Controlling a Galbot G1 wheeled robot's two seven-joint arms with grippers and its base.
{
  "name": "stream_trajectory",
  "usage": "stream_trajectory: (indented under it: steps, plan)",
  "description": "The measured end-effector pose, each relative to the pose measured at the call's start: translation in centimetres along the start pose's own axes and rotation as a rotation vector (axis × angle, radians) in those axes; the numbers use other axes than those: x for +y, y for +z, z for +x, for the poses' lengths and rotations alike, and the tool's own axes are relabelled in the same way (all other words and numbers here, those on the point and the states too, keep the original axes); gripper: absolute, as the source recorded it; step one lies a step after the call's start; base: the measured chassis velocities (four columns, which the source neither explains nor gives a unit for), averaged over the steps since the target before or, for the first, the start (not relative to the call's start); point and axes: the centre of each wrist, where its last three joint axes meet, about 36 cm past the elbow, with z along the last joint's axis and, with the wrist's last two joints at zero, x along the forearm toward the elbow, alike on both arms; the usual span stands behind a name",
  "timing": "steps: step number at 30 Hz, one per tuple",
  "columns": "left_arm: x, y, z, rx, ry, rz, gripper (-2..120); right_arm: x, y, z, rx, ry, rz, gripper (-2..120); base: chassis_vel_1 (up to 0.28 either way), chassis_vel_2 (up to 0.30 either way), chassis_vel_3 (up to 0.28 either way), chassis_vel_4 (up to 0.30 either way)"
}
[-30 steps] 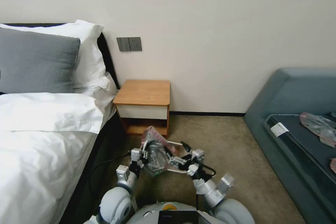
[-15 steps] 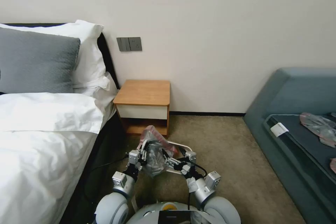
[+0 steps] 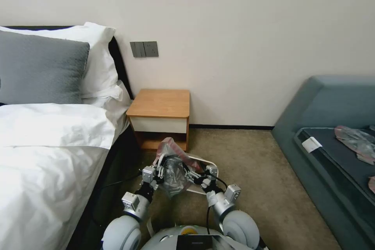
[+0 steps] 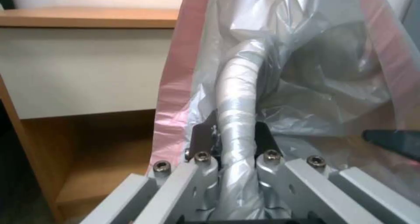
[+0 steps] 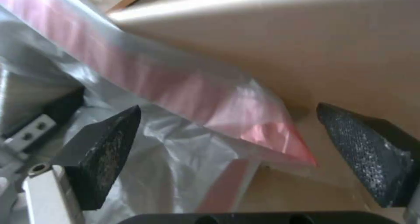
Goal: Pick up the garbage bag from the table and place it over the trash can.
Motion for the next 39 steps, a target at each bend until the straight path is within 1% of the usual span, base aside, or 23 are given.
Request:
stream_trajectory:
  steps: [4, 5, 6, 10, 11, 12, 14, 15, 19, 20, 23, 25, 26, 28, 29, 30, 32, 33, 36, 39]
  plan:
    - [0.0, -0.1, 0.1, -0.001, 0.001, 0.001, 3, -0.1, 0.0, 0.0, -0.002, -0.001, 0.001, 95, 0.000, 0.000, 0.000, 0.000]
    - [-0.1, -0.2, 0.2, -0.002, 0.002, 0.002, 3, -0.1, 0.0, 0.0, -0.003, 0.000, 0.003, 89, 0.000, 0.000, 0.000, 0.000]
    - [-0.1, -0.2, 0.2, -0.002, 0.002, 0.002, 3, -0.1, 0.0, 0.0, -0.003, 0.000, 0.003, 89, 0.000, 0.000, 0.000, 0.000]
    - [-0.1, -0.3, 0.3, -0.002, 0.002, 0.003, 3, -0.2, 0.0, 0.2, -0.009, -0.001, 0.008, 70, 0.000, 0.000, 0.000, 0.000]
    - [-0.1, -0.3, 0.3, -0.002, 0.002, 0.003, 3, -0.2, 0.0, 0.2, -0.009, -0.001, 0.008, 70, 0.000, 0.000, 0.000, 0.000]
    - [-0.1, -0.3, 0.3, -0.002, 0.002, 0.004, 3, -0.2, 0.0, 0.2, -0.012, -0.002, 0.010, 67, 0.000, 0.000, 0.000, 0.000]
    - [-0.2, -0.4, 0.4, -0.004, 0.002, 0.005, 3, -0.3, 0.0, 0.2, -0.016, -0.001, 0.018, 55, 0.000, 0.000, 0.000, 0.000]
    - [-0.2, -0.4, 0.4, -0.004, 0.002, 0.005, 3, -0.3, 0.0, 0.2, -0.016, -0.001, 0.018, 55, 0.000, 0.000, 0.000, 0.000]
    - [-0.3, -0.4, 0.5, 0.000, 0.001, 0.003, 3, -0.3, 0.1, 0.4, -0.022, -0.010, 0.033, 38, 0.000, 0.000, 0.000, 0.000]
    - [-0.3, -0.4, 0.5, 0.000, 0.001, 0.003, 3, -0.3, 0.1, 0.4, -0.022, -0.010, 0.033, 38, 0.000, 0.000, 0.000, 0.000]
    - [-0.3, -0.3, 0.6, 0.007, -0.002, 0.005, 3, -0.3, 0.1, 0.7, -0.036, -0.017, 0.049, 25, 0.000, 0.000, 0.000, 0.000]
    - [-0.3, -0.3, 0.6, 0.007, -0.002, 0.005, 3, -0.3, 0.1, 0.7, -0.036, -0.017, 0.049, 25, 0.000, 0.000, 0.000, 0.000]
    - [-0.4, -0.4, 0.7, 0.009, -0.003, 0.006, 3, -0.3, 0.1, 0.9, -0.040, -0.024, 0.058, 15, 0.000, 0.000, 0.000, 0.000]
    - [-0.5, -0.4, 0.7, 0.012, -0.005, 0.005, 3, -0.3, 0.1, 1.1, -0.043, -0.029, 0.064, 9, 0.000, 0.000, 0.000, 0.000]
    - [-0.5, -0.4, 0.7, 0.012, -0.005, 0.005, 3, -0.3, 0.1, 1.1, -0.043, -0.029, 0.064, 9, 0.000, 0.000, 0.000, 0.000]
    - [-0.5, -0.4, 0.7, 0.017, -0.014, 0.004, 3, -0.1, -0.1, 1.3, -0.052, -0.037, 0.073, 0, 0.000, 0.000, 0.000, 0.000]
    - [-0.5, -0.3, 0.7, 0.030, -0.050, 0.005, 3, 0.4, -0.8, 2.0, -0.075, -0.058, 0.082, 0, 0.000, 0.000, 0.000, 0.000]
    - [-0.5, -0.3, 0.7, 0.030, -0.050, 0.005, 3, 0.4, -0.8, 2.0, -0.075, -0.058, 0.082, 0, 0.000, 0.000, 0.000, 0.000]
    - [-0.6, -0.3, 0.6, 0.035, -0.095, 0.011, 3, 1.0, -1.7, 3.0, -0.100, -0.093, 0.096, 0, 0.000, 0.000, 0.000, 0.000]
    - [-0.7, -0.4, 0.6, 0.031, -0.109, 0.016, 3, 1.3, -2.5, 3.5, -0.118, -0.120, 0.110, 0, 0.000, 0.000, 0.000, 0.000]
